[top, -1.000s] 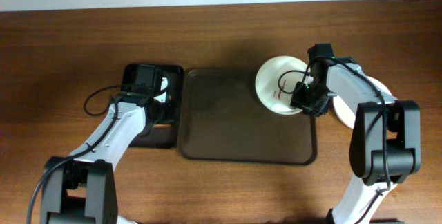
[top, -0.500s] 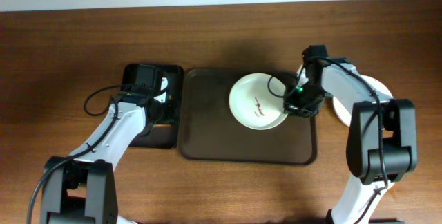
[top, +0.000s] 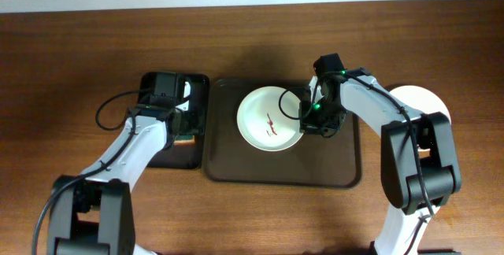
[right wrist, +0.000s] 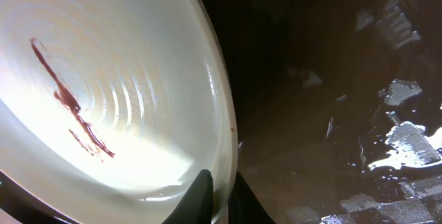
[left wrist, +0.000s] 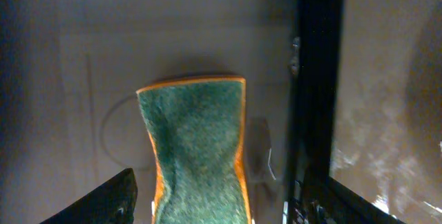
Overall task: Clean dirty plates on tray and stack at the side
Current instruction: 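Grip the remaining stained plate with the right gripper and drag it forward, then grasp the sponge with the left gripper and lift it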
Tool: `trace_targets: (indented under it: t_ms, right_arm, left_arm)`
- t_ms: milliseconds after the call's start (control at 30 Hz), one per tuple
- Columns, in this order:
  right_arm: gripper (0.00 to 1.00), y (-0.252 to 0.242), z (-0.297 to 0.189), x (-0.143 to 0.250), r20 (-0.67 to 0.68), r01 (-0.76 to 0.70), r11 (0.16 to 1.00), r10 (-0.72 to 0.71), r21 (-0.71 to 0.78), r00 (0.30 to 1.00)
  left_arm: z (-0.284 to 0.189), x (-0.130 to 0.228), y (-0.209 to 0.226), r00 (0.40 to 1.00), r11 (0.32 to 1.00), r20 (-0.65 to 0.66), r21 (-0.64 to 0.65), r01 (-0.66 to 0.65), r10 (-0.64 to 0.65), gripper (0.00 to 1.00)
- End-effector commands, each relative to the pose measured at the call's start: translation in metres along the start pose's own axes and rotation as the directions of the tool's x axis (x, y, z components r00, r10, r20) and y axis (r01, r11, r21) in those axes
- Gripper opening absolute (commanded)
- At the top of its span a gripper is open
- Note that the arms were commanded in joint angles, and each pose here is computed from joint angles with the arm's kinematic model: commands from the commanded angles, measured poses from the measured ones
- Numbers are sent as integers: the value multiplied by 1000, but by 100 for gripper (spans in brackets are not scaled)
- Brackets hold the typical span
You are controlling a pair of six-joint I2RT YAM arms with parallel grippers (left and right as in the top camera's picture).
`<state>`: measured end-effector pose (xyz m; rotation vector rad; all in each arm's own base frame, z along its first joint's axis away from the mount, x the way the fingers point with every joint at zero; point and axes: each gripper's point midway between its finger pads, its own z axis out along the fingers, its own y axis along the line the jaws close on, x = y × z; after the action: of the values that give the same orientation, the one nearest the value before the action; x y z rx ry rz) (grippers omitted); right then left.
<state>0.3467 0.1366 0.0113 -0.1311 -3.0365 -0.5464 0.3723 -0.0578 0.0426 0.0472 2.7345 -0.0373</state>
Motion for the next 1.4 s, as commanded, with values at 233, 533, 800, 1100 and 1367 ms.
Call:
trace_targets:
  t_ms: [233,533,800,1100,1367]
  right_arm:
    - [11,-1,4,0,-9,11,1000,-11,5,1000]
    - [11,-1,4,0,-9,11,1000,-11,5,1000]
    - [12,-1,4,0,-9,11,1000,-11,5,1000]
    - [11,-1,4,0,-9,11,1000,-11,5,1000]
    - [11,-1,4,0,-8,11,1000,-11,5,1000]
  left_arm:
    - [37,25,9,995,999,-101,-53,10,-15,53]
    - [33,14,9,998,999,-65,-49,14,-17,0]
    - [-23,-25,5,993,999,116,-22,26,-24,0]
    - [-69,-59,7,956,1000,293,-15,0,4,0]
    - [-114,-93,5,882,1000,472,-3,-17,16,0]
